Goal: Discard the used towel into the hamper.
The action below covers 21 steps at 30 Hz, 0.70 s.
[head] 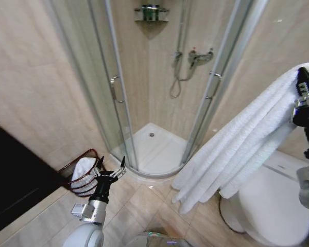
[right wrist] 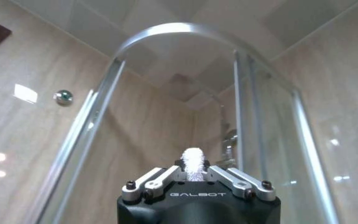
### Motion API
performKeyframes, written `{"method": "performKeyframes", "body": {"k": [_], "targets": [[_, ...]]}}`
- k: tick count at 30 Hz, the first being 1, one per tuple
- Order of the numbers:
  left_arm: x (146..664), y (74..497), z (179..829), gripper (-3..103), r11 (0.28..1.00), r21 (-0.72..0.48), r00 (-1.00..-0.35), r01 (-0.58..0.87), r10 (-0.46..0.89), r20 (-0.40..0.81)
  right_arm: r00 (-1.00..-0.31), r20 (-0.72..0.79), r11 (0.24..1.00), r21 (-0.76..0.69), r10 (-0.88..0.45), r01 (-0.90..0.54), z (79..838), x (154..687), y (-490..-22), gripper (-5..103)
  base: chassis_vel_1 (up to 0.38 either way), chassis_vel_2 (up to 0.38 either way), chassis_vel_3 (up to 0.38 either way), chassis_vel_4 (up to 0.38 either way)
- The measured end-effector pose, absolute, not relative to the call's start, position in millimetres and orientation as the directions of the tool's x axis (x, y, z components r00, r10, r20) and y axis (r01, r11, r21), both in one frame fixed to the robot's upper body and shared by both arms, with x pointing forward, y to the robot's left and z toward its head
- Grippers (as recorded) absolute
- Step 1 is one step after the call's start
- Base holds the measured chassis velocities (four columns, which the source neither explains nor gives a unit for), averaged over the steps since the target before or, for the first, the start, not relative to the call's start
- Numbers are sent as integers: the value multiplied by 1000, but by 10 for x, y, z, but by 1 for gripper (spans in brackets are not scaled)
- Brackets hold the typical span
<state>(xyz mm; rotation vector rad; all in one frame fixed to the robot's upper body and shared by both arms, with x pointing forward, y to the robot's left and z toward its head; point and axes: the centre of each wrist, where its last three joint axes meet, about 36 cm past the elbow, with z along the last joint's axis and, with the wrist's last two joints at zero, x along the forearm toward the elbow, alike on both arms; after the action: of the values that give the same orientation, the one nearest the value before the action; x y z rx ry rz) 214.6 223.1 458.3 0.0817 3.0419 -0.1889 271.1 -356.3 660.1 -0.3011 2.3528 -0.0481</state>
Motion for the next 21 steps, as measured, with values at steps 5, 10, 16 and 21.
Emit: {"method": "performKeyframes", "body": {"k": [5, 10, 16, 21], "targets": [[2146, 2231, 4583, 100, 991, -121, -994, 59, 48, -96, -690, -685, 971, -125, -232, -202, 6603, 2711, -3564, 5, 117, 120, 128, 143], [2146, 2231, 4583, 100, 991, -121, -994, 59, 48, -96, -687, -686, 970, -136, -240, -204, 6611, 2706, -3571, 5, 119, 131, 117, 126], [2146, 2231, 4583, 100, 991, -121, -994, 59, 48, -96, -686, -685, 969, -143, -245, -203, 6612, 2706, -3571, 5, 47, 46, 18, 36], [2146, 2231, 4583, 100, 991, -121, -994, 59, 48, -96, -686, -684, 968, -146, -248, -205, 6612, 2708, -3569, 5, 0, 0, 0, 0]]}}
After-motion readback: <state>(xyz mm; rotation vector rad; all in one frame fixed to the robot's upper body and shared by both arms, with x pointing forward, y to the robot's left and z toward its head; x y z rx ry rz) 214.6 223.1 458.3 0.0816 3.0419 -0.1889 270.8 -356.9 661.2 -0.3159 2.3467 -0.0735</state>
